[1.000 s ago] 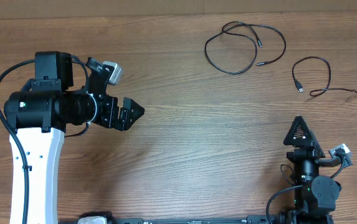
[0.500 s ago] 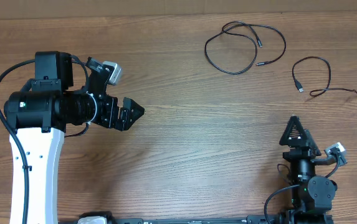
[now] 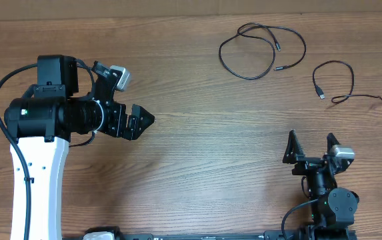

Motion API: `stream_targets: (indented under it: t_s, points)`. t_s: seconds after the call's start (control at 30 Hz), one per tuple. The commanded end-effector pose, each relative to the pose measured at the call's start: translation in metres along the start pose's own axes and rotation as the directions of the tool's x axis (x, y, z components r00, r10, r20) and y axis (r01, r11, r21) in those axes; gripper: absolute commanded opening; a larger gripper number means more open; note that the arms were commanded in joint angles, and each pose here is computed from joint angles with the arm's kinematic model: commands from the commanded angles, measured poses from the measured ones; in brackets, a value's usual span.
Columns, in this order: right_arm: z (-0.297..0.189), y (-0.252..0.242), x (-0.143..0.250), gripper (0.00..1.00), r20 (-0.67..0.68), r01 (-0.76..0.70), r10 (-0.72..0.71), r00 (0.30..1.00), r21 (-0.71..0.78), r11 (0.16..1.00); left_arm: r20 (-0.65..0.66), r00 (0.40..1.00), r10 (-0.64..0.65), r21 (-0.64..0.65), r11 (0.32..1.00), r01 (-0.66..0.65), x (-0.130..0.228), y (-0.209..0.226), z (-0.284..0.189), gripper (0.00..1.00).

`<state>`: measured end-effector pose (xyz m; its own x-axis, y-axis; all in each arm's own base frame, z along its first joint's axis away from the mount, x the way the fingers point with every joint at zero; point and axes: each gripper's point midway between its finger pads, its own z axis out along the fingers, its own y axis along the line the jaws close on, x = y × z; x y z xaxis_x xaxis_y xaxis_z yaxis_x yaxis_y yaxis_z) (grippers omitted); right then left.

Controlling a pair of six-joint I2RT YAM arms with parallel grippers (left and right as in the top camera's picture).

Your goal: Untangle cables

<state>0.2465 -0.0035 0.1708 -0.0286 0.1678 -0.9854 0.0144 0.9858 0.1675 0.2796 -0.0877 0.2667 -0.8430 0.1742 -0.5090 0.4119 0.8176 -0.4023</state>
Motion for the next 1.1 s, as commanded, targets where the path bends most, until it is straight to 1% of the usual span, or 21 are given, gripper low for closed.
stream_targets:
  t_s: [0.0, 0.07, 0.2, 0.5, 0.6, 0.8, 0.9, 1.07]
  points:
    - [0.0, -0.002, 0.002, 1.0, 0.003, 0.108, -0.108, 0.994, 0.004, 0.994, 0.024, 0.999, 0.032, -0.007, 0.999, -0.032, -0.004, -0.002, -0.006, 1.0]
    - [0.0, -0.002, 0.002, 1.0, 0.003, 0.116, -0.116, 0.993, 0.003, 0.993, 0.023, 0.999, 0.032, -0.007, 0.999, -0.032, -0.004, -0.002, -0.006, 1.0]
    - [0.0, -0.001, 0.002, 1.0, 0.003, 0.182, -0.182, 0.983, 0.003, 0.983, 0.023, 0.999, 0.032, -0.007, 0.999, -0.032, -0.004, -0.002, -0.006, 0.99]
    - [0.0, 0.003, 0.002, 1.0, 0.008, 0.181, -0.181, 0.983, -0.016, 0.983, 0.023, 0.999, 0.032, -0.007, 0.999, -0.032, -0.004, -0.002, -0.006, 1.0]
    - [0.0, 0.016, 0.004, 1.0, 0.009, 0.182, -0.182, 0.983, -0.067, 0.981, 0.023, 0.999, 0.032, -0.007, 0.999, -0.032, -0.004, -0.002, -0.006, 1.0]
    - [-0.007, 0.057, 0.011, 1.0, 0.011, 0.183, -0.186, 0.983, -0.236, 0.954, 0.023, 0.999, 0.032, -0.007, 0.999, -0.032, -0.004, -0.002, -0.006, 0.99]
    - [-0.009, 0.066, 0.012, 1.0, 0.013, 0.182, -0.186, 0.982, -0.274, 0.944, 0.023, 0.999, 0.032, -0.007, 0.999, -0.032, -0.004, -0.002, -0.006, 1.0]
    - [-0.01, 0.07, 0.013, 1.0, 0.013, 0.182, -0.186, 0.982, -0.29, 0.94, 0.023, 0.999, 0.032, -0.007, 0.999, -0.032, -0.004, -0.002, -0.006, 1.0]
